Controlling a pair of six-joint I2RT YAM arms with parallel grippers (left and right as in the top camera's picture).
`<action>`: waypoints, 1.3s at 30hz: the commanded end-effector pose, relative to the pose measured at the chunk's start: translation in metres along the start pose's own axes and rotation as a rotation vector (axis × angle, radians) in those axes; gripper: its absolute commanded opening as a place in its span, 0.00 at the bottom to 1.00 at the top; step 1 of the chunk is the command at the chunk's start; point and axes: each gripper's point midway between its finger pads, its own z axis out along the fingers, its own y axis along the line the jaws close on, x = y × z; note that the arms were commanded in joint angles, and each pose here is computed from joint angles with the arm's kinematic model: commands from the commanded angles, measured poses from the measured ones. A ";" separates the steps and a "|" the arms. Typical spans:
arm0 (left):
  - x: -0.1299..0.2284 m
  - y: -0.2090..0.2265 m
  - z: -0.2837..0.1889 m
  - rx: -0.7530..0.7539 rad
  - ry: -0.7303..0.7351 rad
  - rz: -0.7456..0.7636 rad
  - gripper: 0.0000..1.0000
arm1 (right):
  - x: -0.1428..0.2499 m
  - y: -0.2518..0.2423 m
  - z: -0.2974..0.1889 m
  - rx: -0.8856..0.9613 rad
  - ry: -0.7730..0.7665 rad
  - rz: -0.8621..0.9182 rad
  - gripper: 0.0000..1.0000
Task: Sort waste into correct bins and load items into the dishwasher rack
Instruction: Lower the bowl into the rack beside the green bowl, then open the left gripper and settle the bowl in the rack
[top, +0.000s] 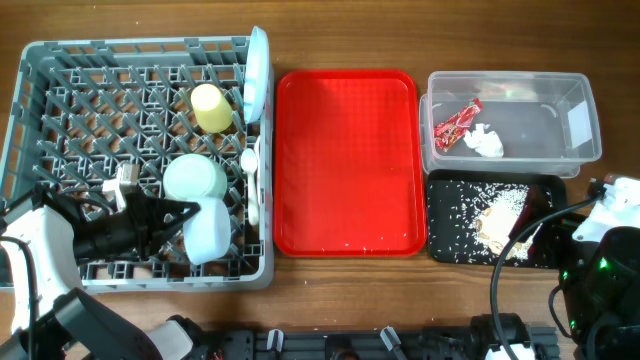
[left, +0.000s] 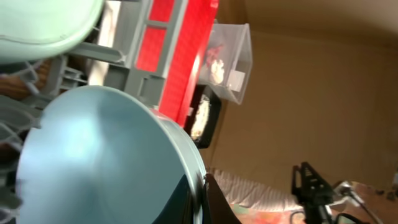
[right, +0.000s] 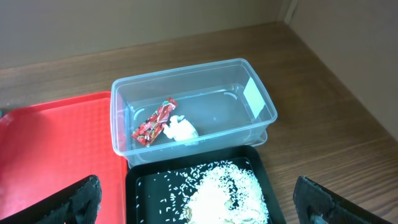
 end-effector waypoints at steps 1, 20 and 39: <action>-0.002 0.018 -0.002 -0.074 0.007 0.016 0.04 | -0.002 0.001 -0.002 -0.010 -0.009 -0.011 1.00; -0.074 0.000 -0.042 -0.139 -0.239 -0.025 1.00 | -0.002 0.001 -0.002 -0.010 -0.009 -0.011 1.00; 0.030 -0.116 -0.010 -0.450 -0.134 0.511 1.00 | -0.002 0.001 -0.002 -0.010 -0.009 -0.011 1.00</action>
